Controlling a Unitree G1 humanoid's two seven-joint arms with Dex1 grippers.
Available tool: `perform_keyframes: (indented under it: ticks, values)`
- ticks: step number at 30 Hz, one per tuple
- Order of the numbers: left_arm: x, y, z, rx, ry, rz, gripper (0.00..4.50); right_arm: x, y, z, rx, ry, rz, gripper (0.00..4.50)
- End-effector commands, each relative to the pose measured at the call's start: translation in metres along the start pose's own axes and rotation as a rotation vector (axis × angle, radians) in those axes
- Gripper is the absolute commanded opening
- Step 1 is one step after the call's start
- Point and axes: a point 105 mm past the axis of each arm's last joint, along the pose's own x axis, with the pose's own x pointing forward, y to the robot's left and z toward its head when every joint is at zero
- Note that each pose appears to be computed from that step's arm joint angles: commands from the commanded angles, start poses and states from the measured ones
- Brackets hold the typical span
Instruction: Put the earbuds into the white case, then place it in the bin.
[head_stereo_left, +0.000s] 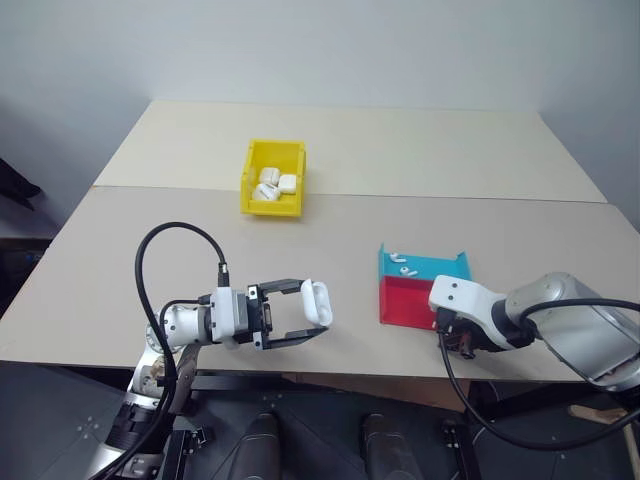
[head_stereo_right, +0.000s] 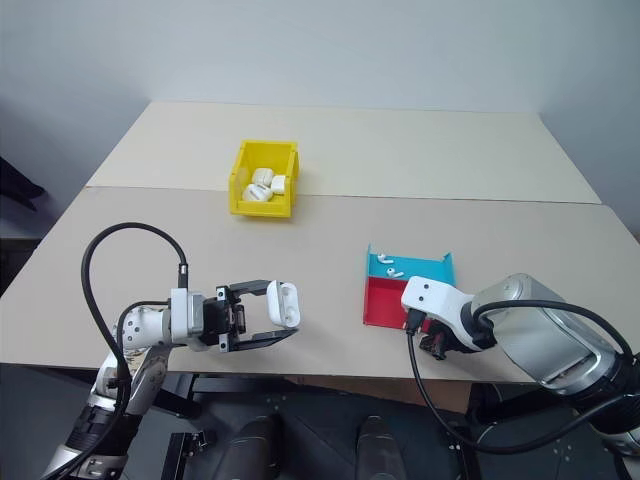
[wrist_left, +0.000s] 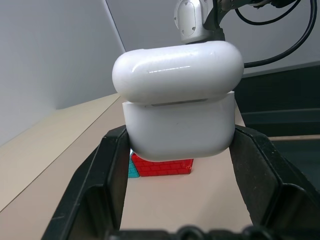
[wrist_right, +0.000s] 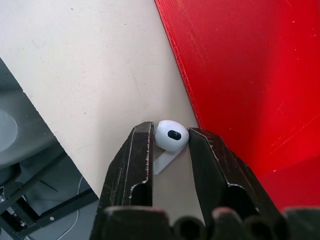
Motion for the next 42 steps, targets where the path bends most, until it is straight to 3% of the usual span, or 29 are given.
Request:
perform_keyframes:
  ticks: [1,4,8,16,20,23,28,33,36,42]
  values:
    - [0.002,0.001,0.008,0.042,-0.021,-0.005,2.74,-0.005,-0.001,0.002,-0.019,-0.009,-0.018,1.31]
    - [0.002,0.001,0.008,0.042,-0.022,-0.004,2.74,-0.006,0.0,0.002,-0.025,-0.01,-0.015,1.31]
    - [0.002,0.001,0.008,0.04,-0.022,-0.003,2.74,-0.006,0.0,0.003,-0.03,-0.017,-0.016,0.64]
    - [0.002,0.001,0.008,0.036,-0.023,-0.001,2.74,-0.008,0.001,0.003,-0.045,-0.025,-0.017,0.64]
    - [0.003,0.003,0.013,0.032,-0.044,0.009,2.74,-0.031,0.0,0.018,-0.076,-0.111,-0.035,0.64]
    - [0.007,0.005,0.019,0.023,-0.075,0.014,2.74,-0.069,-0.004,0.047,-0.147,-0.316,-0.089,0.64]
    - [0.019,0.012,0.038,-0.005,-0.153,0.008,2.74,-0.144,-0.003,0.099,-0.273,-0.864,-0.163,0.64]
    - [0.035,0.02,0.058,-0.061,-0.246,-0.027,2.74,-0.186,0.029,0.122,-0.523,-1.32,-0.129,0.64]
    - [0.045,0.024,0.064,-0.105,-0.262,-0.043,2.74,-0.192,0.039,0.127,-0.62,-1.467,-0.066,0.64]
    - [0.056,0.025,0.076,-0.111,-0.314,-0.087,2.74,-0.184,0.046,0.14,-0.749,-1.565,0.056,0.64]
